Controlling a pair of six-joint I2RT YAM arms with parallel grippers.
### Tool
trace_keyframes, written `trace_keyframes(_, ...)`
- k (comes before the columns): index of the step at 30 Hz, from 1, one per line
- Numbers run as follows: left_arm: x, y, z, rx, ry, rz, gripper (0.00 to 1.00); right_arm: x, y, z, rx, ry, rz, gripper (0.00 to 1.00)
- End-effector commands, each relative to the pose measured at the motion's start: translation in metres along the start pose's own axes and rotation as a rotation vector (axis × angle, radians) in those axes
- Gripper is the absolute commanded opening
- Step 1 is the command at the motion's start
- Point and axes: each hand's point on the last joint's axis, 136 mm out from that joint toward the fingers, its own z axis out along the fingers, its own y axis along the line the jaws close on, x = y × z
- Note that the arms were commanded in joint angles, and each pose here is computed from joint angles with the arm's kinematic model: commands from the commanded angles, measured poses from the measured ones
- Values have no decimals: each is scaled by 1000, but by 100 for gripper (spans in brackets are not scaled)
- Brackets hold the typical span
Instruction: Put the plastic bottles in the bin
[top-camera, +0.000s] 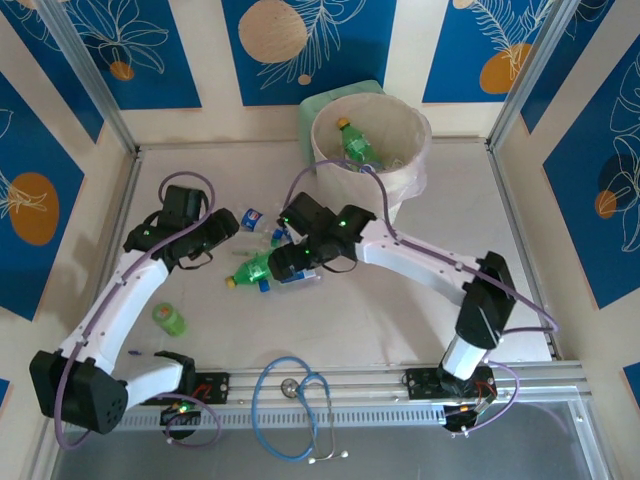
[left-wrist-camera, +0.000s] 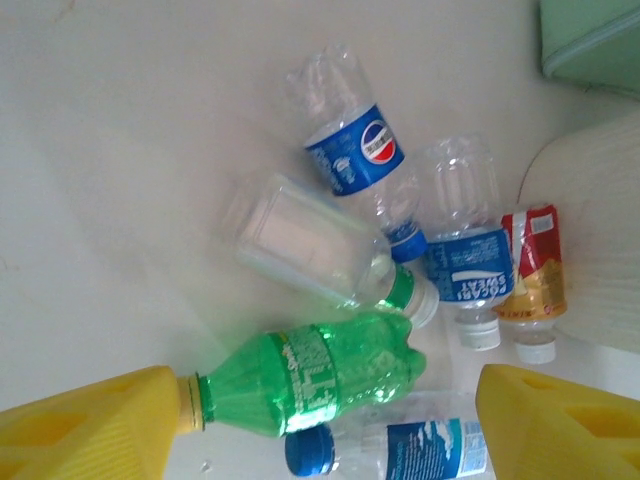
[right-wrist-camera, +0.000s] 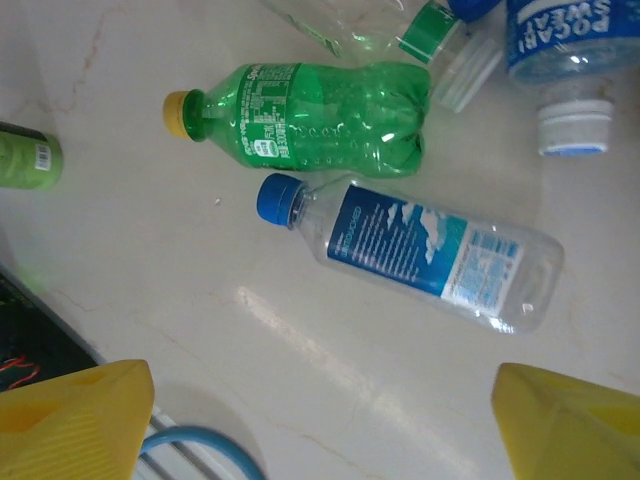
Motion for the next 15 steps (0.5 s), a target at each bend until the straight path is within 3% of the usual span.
trace_keyframes(1,8,7,-1,4,10,-22,78,-14,1,14,-12,17,-54,90)
trace_keyframes(6,12,16,-2,-18,15,-13,78,-20,-12,49,29,64,-82,90)
trace_keyframes(15,21,22,3,-23,38,-17,78,-21,-14,87,-25,128,-124,90)
